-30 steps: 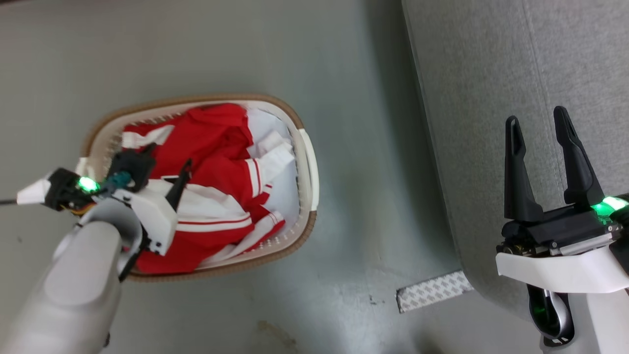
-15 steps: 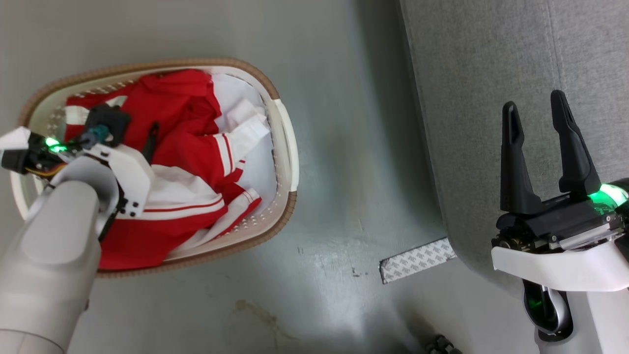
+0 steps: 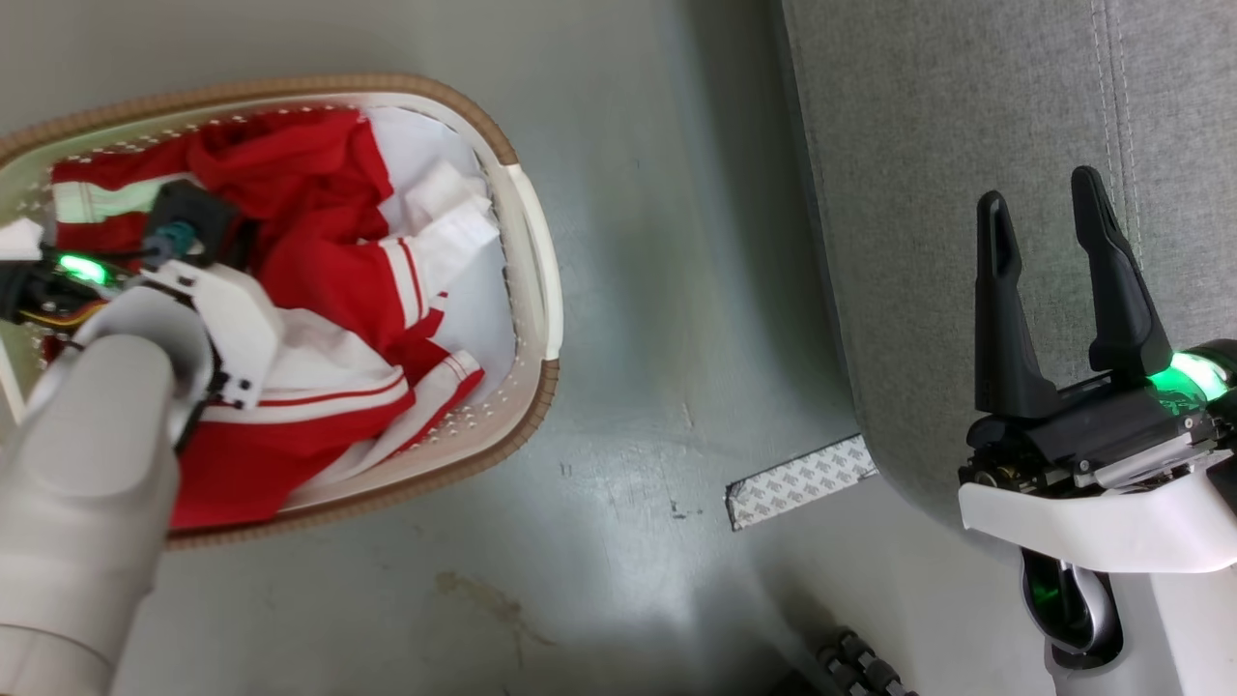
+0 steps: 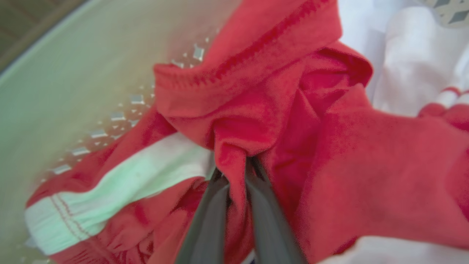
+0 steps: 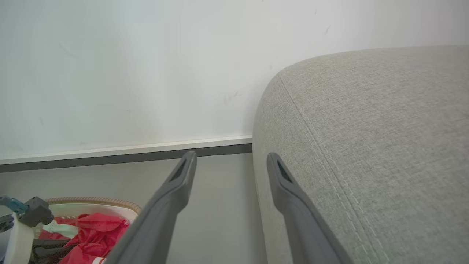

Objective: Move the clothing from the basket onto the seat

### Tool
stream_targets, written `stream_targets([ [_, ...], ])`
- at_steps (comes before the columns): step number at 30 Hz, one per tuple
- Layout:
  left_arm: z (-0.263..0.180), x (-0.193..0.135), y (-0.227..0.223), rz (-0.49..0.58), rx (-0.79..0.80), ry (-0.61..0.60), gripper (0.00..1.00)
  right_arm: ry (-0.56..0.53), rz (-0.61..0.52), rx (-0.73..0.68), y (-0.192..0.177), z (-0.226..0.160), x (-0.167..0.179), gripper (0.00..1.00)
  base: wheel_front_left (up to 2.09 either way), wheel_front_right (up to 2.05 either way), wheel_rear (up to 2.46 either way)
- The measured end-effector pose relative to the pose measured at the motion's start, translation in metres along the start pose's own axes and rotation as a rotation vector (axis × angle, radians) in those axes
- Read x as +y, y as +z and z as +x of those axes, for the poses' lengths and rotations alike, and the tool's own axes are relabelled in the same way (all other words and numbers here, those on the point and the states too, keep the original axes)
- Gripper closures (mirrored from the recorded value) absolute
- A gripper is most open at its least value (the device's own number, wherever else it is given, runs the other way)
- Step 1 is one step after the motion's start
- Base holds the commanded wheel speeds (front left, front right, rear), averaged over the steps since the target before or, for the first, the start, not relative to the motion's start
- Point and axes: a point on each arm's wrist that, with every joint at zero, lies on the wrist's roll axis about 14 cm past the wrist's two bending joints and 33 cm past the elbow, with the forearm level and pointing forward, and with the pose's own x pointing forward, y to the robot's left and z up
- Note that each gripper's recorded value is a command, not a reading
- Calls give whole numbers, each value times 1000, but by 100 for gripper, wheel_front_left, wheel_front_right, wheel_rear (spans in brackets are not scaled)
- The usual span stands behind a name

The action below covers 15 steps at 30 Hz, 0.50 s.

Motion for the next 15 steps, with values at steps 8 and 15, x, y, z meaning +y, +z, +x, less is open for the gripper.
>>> stream_targets([
  [8,-26,-14,40,-105,-138,2,100,-4,-4,-20,13,-5,1,0,0,0,0],
  [15,-76,-17,81,-178,-261,38,100,0,-18,-67,40,-21,7,0,0,0,0],
])
